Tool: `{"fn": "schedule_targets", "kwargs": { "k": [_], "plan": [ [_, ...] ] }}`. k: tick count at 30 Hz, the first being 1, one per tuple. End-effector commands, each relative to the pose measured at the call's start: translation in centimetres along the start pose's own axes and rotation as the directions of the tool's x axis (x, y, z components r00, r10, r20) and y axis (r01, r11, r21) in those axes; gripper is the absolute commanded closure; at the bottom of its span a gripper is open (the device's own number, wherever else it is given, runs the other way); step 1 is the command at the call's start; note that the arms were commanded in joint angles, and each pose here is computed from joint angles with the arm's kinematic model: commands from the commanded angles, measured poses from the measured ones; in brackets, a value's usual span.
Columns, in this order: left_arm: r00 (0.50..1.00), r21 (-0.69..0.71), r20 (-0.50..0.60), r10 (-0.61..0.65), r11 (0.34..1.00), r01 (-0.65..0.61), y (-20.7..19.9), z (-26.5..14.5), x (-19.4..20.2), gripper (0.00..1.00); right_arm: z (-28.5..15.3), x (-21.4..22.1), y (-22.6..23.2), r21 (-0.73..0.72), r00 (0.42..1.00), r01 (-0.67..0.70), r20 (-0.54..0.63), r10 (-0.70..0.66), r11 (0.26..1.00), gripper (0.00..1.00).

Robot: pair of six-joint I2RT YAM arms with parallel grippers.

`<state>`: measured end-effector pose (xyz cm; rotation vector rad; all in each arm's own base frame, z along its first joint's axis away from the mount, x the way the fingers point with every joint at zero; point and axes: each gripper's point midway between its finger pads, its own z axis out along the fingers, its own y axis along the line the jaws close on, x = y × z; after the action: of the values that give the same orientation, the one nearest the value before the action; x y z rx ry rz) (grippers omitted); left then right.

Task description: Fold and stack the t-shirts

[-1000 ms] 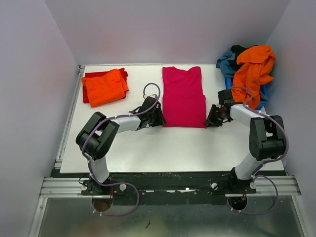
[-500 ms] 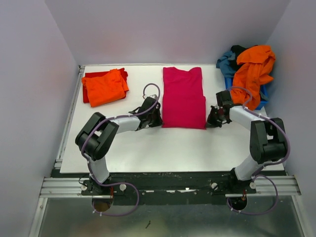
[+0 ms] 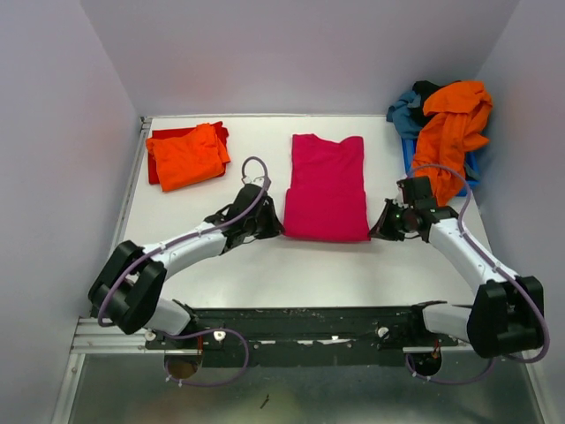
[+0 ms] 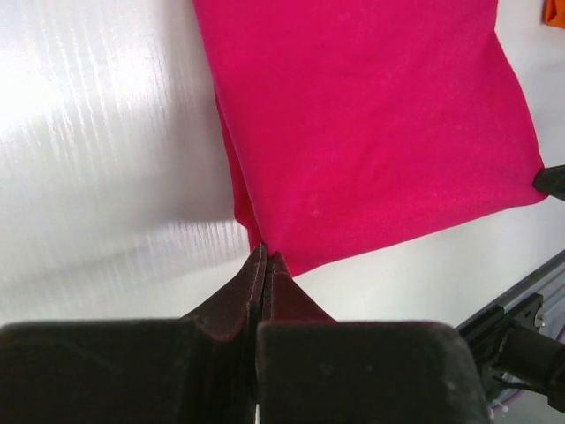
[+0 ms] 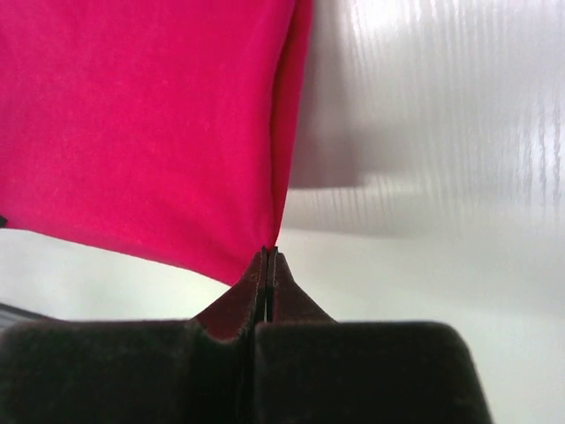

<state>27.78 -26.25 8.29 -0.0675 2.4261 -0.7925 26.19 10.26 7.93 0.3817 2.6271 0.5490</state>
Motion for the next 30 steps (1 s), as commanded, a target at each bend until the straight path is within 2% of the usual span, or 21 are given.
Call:
{"fn": "schedule_targets", "kwargs": {
  "k": [1,9,13,19,23,26,30],
  "plan": [
    [1.0,-0.008,-0.027,-0.005,1.0,0.005,0.1,-2.0,0.9,1.0,-1.6,2.3,-0.1,-0.014,0.999,-0.011,-0.051,0.01,1.0,0.99],
    [0.999,0.039,-0.047,0.004,0.999,-0.003,-1.3,-3.9,1.0,1.0,-3.7,4.3,0.4,-0.071,0.999,-0.034,-0.038,0.031,0.997,0.99],
    [0.998,0.05,-0.055,0.008,0.999,-0.005,-1.7,-3.9,1.2,1.0,-4.0,4.7,0.0,-0.052,0.998,-0.04,-0.046,0.038,0.998,0.99],
    [0.999,0.102,-0.02,0.037,0.994,-0.034,-4.5,-4.3,-2.1,1.0,-5.8,0.7,1.8,-0.047,0.999,-0.02,0.042,0.022,0.999,0.99],
    [0.998,0.115,-0.037,0.05,0.992,-0.045,-5.4,-3.6,-3.3,1.0,-5.8,-0.7,2.7,-0.043,1.0,-0.011,0.028,0.012,0.999,0.99],
    [0.998,0.117,-0.062,0.03,0.993,-0.023,-4.9,-3.1,-2.3,1.0,-5.1,0.2,2.4,-0.055,1.0,-0.015,0.002,0.015,0.998,0.99],
    [0.993,0.091,-0.116,-0.003,0.996,0.013,-2.9,-2.8,0.9,1.0,-3.9,2.8,1.0,-0.05,0.999,-0.025,-0.045,0.023,0.998,0.99]
  ]
}}
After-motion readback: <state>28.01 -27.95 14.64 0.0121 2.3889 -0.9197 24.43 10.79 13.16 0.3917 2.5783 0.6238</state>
